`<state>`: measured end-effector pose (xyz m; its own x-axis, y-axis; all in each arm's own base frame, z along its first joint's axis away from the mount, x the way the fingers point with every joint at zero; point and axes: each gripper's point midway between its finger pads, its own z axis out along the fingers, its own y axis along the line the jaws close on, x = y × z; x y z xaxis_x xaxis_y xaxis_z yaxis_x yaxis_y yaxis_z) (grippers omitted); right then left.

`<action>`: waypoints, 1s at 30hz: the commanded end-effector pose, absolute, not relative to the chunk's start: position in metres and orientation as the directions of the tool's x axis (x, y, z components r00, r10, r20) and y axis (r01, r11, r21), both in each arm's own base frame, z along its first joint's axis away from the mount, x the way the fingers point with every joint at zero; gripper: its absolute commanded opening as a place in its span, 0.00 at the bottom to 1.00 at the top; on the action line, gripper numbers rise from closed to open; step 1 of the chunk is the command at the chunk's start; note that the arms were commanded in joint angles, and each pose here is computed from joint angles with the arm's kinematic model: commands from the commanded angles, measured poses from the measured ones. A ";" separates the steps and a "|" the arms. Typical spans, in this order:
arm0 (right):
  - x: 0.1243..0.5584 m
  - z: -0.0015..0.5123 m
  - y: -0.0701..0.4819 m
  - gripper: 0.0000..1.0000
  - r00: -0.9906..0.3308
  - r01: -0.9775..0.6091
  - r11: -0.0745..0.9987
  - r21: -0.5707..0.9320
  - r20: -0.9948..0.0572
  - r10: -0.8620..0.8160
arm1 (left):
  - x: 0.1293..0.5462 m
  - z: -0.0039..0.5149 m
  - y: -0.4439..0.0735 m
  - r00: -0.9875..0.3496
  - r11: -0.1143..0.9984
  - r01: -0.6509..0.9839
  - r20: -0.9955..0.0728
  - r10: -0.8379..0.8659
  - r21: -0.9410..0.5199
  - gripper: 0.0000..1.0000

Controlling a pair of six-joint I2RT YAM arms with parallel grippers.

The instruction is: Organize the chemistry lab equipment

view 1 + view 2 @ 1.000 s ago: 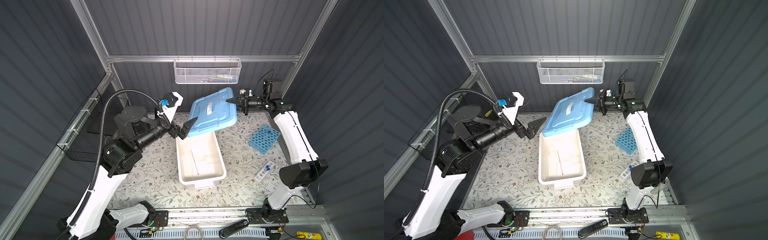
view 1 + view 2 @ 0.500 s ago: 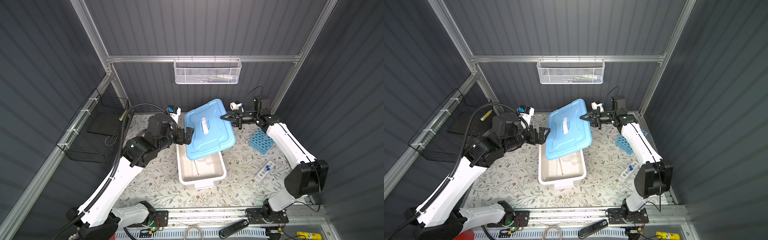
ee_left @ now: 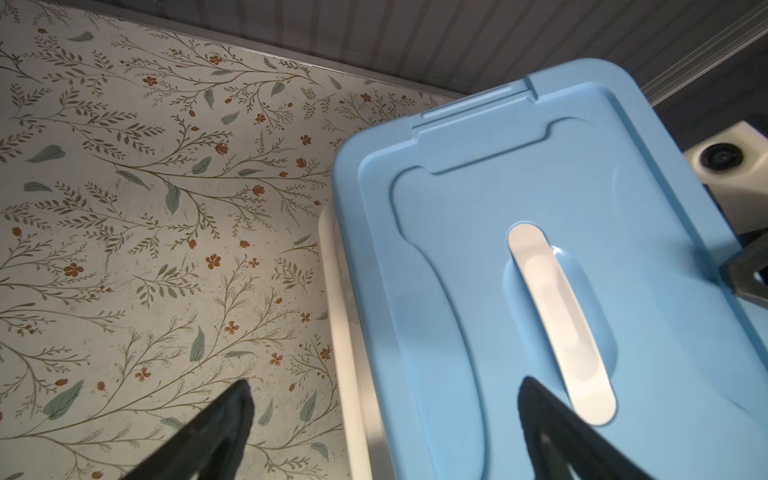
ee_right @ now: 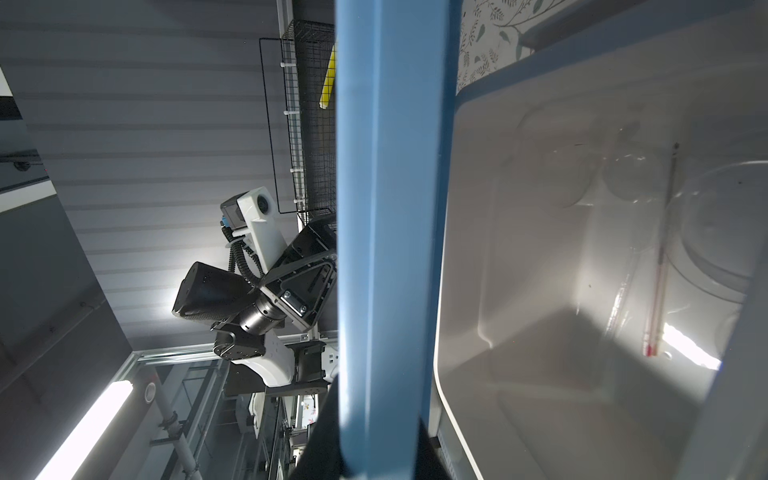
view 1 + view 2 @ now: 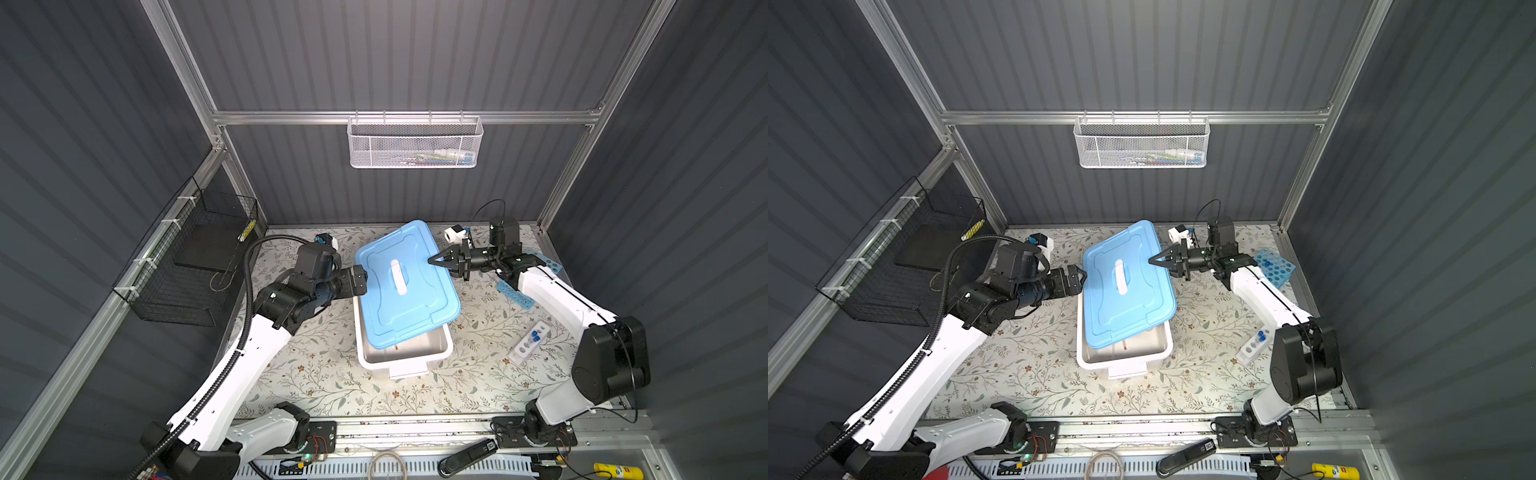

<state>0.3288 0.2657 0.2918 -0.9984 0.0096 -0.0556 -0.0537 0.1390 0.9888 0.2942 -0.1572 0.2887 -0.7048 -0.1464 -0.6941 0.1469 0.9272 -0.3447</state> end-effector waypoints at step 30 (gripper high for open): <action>0.287 0.238 0.265 0.00 -0.999 -0.031 0.166 0.986 -0.033 0.010 | 0.303 0.200 -0.157 -0.813 0.906 0.073 -0.551 -0.188 -0.417 0.98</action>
